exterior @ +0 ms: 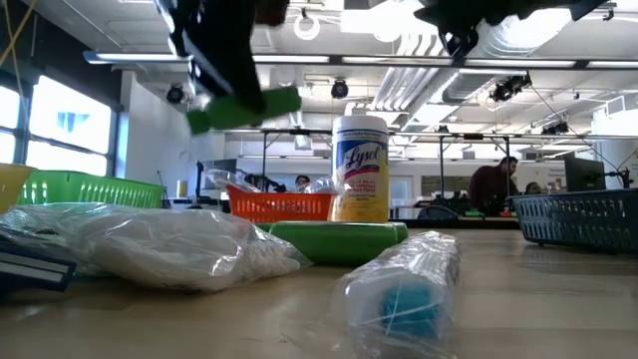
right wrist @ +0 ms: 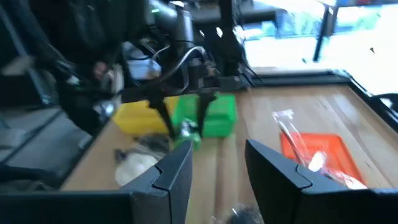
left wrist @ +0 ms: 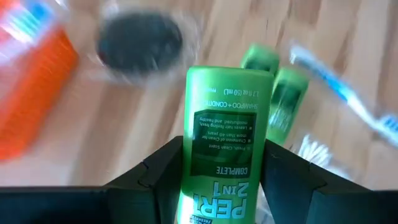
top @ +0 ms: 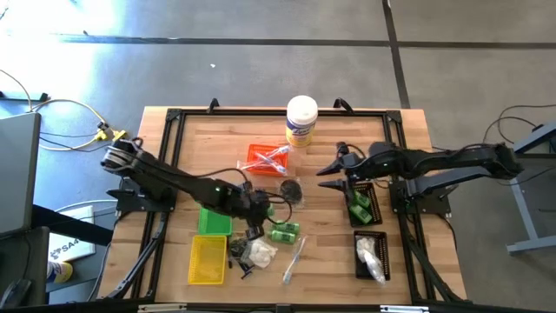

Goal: Pick & Place Travel size toiletries
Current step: Put the green shampoo into the top black bin

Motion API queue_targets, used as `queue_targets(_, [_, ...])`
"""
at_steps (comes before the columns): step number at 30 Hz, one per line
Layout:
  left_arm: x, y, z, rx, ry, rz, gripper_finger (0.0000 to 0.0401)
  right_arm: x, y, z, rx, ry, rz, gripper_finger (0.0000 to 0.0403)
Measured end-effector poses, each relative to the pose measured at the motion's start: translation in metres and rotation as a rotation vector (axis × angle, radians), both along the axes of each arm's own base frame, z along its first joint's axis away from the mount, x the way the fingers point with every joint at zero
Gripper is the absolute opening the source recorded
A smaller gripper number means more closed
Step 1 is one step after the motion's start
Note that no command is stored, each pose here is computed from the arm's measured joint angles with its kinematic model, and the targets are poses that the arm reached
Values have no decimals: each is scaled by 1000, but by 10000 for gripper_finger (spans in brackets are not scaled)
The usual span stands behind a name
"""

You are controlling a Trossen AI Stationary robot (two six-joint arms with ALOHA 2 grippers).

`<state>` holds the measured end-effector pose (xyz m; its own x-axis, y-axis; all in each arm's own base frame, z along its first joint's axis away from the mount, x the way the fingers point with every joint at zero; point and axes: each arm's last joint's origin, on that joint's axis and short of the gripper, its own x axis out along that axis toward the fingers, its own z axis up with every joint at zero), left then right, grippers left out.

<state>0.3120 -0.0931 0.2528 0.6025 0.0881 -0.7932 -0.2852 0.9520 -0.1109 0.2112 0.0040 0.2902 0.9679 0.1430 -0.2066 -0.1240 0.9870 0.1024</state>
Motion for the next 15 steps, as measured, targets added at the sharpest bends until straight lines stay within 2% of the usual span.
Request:
queue_targets(8, [-18,12,47,201,-224,55,180,-18,2,16,-8,-87,75,140])
queue_targets(12, [-17,13,55,266,-276,16,179,-21,2,18,-11,-101,73,140])
queue_targets(15, [-18,13,54,302,-259,2,173,-21,2,18,-10,-98,73,140])
